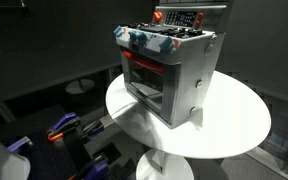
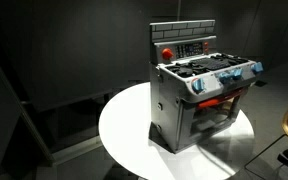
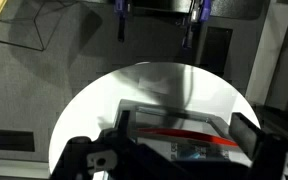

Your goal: Push the top orange button at the right side of the stove button display

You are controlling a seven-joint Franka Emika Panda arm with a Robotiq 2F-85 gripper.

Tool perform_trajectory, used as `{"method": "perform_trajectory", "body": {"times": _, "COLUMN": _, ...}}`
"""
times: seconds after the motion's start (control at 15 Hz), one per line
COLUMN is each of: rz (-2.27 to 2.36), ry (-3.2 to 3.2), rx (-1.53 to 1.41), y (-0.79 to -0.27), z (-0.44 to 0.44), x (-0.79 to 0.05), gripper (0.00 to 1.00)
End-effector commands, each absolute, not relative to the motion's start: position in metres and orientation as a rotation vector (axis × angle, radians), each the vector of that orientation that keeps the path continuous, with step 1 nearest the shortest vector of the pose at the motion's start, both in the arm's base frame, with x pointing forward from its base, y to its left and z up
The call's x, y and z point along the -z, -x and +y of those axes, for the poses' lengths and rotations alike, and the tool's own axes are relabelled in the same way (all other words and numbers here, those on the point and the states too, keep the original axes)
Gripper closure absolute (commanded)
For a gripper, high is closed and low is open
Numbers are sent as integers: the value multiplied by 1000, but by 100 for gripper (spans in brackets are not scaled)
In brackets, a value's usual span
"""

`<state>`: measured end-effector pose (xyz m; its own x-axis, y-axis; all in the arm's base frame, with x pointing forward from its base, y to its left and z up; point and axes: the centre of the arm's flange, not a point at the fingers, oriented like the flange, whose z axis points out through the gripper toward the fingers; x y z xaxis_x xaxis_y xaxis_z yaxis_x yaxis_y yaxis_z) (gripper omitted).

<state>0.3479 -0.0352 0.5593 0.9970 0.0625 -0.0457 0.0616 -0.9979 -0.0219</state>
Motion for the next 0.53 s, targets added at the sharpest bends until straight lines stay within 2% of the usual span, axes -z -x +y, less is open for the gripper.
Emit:
{"method": "perform_trajectory", "body": {"times": 0.0, "rz": -97, "ry": 3119, "rx": -71, "y": -348, "z": -35, "x": -560, "gripper": 0}}
{"method": "perform_trajectory", "body": {"times": 0.47, "rz": -4, "ry": 3146, "rx": 41, "y": -370, "z": -34, "x": -569, "gripper": 0}}
